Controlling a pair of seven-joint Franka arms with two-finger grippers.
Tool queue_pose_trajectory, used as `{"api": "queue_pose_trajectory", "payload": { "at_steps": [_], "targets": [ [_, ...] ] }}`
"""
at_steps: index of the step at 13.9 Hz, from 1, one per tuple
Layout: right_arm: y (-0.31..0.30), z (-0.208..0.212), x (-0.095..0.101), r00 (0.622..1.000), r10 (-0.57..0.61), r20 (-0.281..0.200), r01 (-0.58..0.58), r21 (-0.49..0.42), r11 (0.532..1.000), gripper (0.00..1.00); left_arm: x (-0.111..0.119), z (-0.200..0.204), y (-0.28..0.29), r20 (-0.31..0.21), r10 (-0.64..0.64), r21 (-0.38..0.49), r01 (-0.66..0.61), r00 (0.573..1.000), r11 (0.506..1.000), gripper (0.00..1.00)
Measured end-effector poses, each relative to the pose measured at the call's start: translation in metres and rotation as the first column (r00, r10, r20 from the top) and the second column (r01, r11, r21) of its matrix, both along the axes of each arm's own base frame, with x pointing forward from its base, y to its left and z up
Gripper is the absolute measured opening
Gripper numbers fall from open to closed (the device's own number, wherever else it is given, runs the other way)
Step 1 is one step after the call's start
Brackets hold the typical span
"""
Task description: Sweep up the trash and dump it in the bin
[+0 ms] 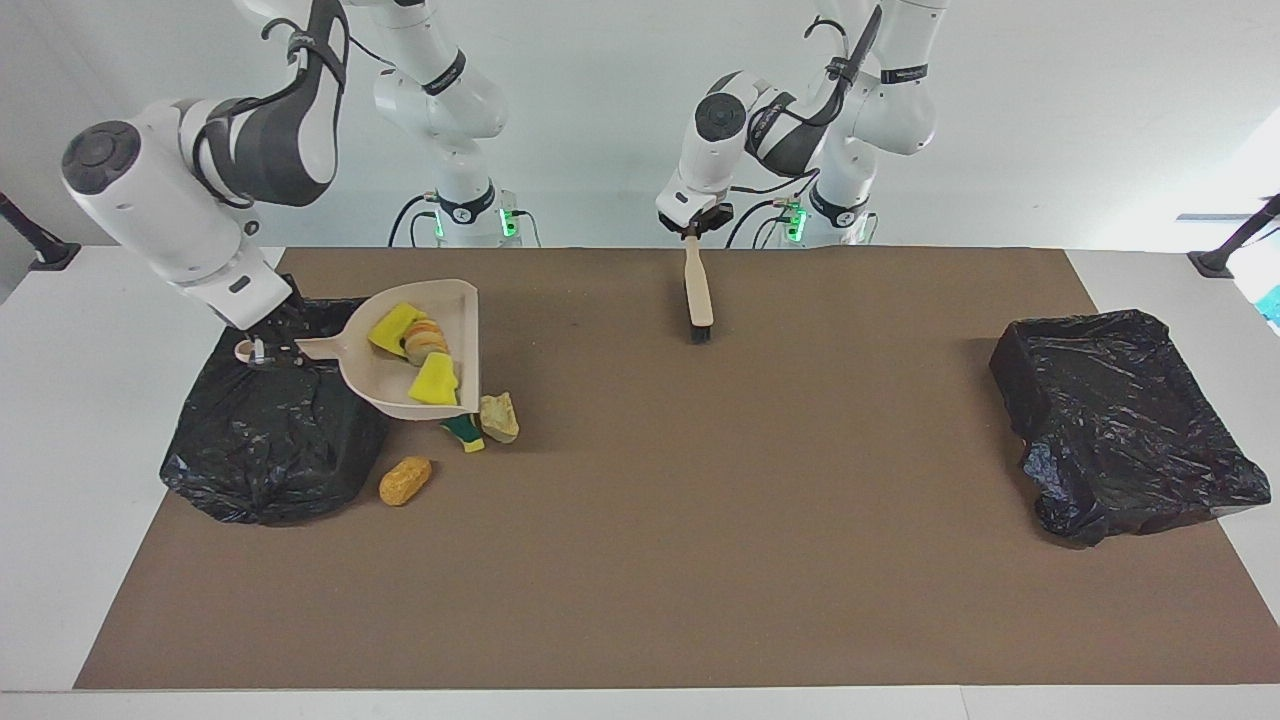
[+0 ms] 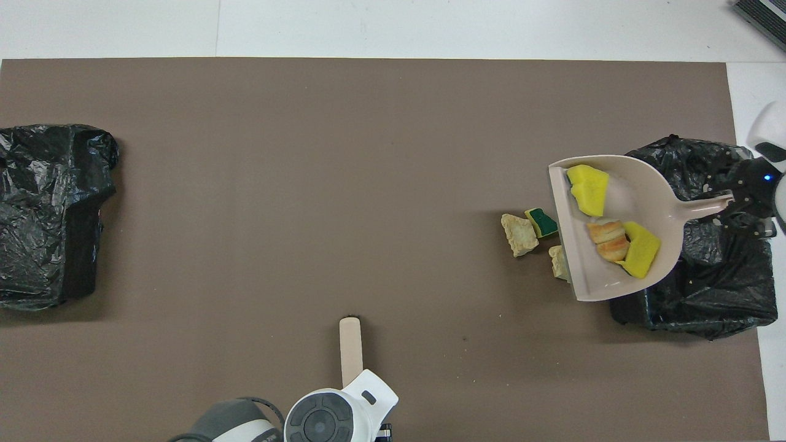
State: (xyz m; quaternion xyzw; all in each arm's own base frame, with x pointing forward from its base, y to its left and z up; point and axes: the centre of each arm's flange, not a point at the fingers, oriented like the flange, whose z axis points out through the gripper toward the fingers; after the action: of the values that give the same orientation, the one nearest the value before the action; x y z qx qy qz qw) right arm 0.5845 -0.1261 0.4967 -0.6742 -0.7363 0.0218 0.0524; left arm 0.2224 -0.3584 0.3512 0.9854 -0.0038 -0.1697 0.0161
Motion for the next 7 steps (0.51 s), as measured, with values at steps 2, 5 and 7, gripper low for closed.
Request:
{"api": "queue_pose_trajectory", "payload": {
  "at_steps": [2,5,7],
  "targets": [
    [-0.027,0.001,-0.006,1.000,-0.008,-0.011,0.008,-0.053,0.999,0.32,-0.002,-0.005,-0.004,-0.002,0.012,-0.001,-0.012,1.000,1.000,0.26],
    [-0.062,0.004,-0.013,1.000,-0.023,-0.017,0.020,-0.175,0.984,0.32,-0.006,-0.010,-0.009,-0.003,0.050,0.015,-0.049,0.999,0.999,0.26],
    [-0.095,0.012,-0.015,0.997,-0.065,0.045,0.075,-0.264,0.962,0.32,-0.006,-0.010,-0.009,-0.006,0.065,0.020,-0.065,0.998,0.998,0.42]
  ]
}}
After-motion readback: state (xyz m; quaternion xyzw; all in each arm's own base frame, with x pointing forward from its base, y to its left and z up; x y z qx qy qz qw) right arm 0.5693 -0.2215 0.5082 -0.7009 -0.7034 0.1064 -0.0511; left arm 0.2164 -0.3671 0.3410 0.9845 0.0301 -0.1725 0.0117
